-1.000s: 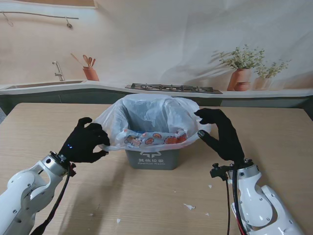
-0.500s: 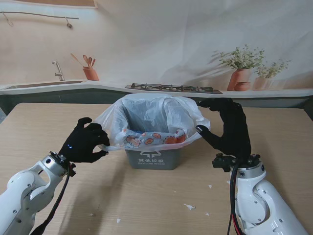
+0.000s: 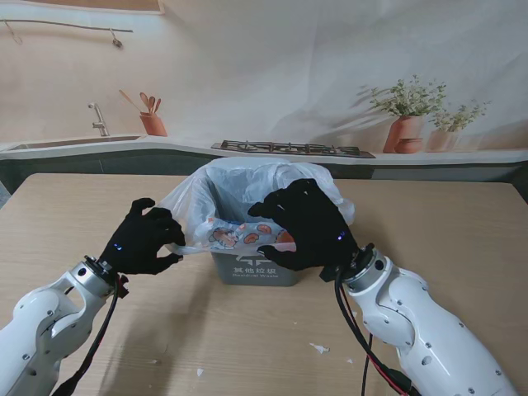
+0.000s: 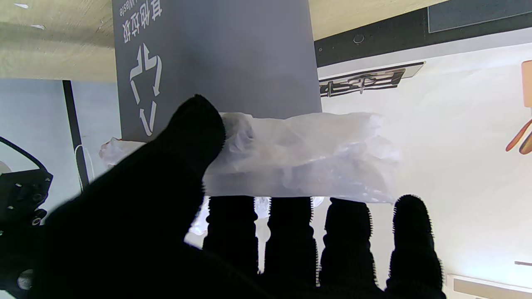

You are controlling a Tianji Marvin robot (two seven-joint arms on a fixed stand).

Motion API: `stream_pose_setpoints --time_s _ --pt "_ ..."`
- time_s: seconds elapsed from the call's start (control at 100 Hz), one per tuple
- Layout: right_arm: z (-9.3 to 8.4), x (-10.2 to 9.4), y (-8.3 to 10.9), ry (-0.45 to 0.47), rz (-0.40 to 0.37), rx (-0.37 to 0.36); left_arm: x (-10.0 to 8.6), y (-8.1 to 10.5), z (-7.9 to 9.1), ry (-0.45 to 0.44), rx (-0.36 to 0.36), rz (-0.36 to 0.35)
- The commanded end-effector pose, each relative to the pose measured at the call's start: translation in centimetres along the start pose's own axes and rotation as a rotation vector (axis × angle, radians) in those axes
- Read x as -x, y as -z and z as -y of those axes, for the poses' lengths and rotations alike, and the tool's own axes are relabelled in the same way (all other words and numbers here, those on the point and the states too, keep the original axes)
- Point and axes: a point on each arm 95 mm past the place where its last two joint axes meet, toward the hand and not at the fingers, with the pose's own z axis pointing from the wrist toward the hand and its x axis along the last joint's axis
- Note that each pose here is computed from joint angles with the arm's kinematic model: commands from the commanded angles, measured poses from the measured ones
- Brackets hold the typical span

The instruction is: Fit the garbage bag over the bin

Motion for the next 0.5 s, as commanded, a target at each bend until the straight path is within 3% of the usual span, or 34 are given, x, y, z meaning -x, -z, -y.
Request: stream_pose_setpoints --time_s 0.0,0.17,0.49 --pt "0.7 -0.1 -0.1 -0.034 0.004 -0.023 -0.1 0.2 -0.3 0.003 0.017 0.004" --pt "1.9 0.2 0.0 0.011 -0.026 -0.106 -0.1 0.2 -0.3 0.003 0.016 0.005" --pt "3.9 1.4 0.3 0.001 0.014 -0.207 0.0 0.1 -0.2 0.002 0.016 0.002"
